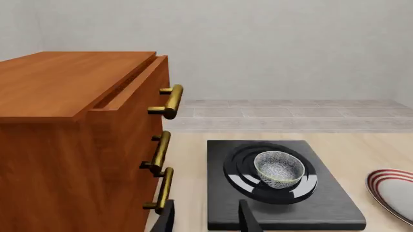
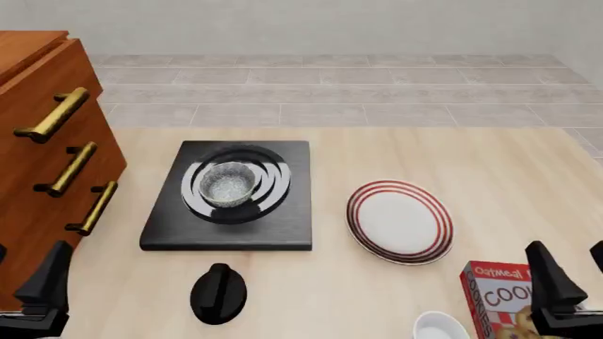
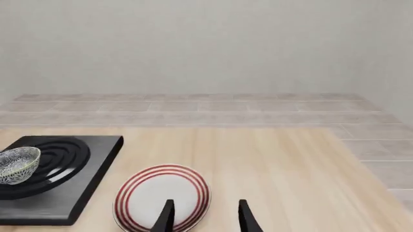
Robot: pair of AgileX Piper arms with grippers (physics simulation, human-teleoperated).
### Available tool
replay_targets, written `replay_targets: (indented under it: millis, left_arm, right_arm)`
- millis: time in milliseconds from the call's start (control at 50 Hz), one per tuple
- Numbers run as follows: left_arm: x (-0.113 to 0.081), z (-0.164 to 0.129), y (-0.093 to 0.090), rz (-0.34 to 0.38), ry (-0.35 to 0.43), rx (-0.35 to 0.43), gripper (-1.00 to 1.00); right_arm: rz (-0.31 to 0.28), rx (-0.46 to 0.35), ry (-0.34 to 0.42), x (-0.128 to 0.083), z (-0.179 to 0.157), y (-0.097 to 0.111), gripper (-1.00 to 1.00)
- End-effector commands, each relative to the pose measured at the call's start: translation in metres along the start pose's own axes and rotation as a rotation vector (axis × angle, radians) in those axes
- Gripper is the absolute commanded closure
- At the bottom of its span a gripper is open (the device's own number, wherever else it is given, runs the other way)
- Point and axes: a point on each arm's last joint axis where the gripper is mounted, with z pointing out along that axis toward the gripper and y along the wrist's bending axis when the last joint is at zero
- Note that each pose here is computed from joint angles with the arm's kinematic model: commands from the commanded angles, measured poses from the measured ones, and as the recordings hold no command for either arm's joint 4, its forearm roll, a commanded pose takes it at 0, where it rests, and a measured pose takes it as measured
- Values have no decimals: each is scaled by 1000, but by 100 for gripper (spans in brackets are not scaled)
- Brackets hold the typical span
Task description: Pick the akita bowl on the stove and place it on the plate.
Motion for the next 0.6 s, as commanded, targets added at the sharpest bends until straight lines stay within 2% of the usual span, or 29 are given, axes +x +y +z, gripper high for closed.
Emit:
replay_targets:
  millis: [20,260,340,360,400,420,460,500,600]
  left_arm:
    - [-1,0,0,0,1,0,-100]
    - [-1,0,0,0,1,0,-100]
    - [-1,0,0,0,1,0,-100]
    - [-1,0,0,0,1,0,-100]
    - [-1,0,0,0,1,0,-100]
    - [-1,0,0,0,1,0,-100]
    - [-1,0,0,0,1,0,-100]
    - [-1,0,0,0,1,0,-100]
    - [-1,0,0,0,1,0,-100]
  right_arm:
    - [-20,0,-12,-2,3,0,-100]
    - [-62,-2,20,-1,11,0,-100]
    - [-60,8,29,-1,13,-1,-100]
    - [-69,7,34,-1,15,-1,-100]
    - [-143,-32,52,0,21,2,-100]
    - [-170,-53,41,-3,23,4,-100]
    - [-139,-44,19,-16,25,4,-100]
    - [-165,-56,8,-25,29,5,-100]
    - [-170,-87,3,-43,40,9,-100]
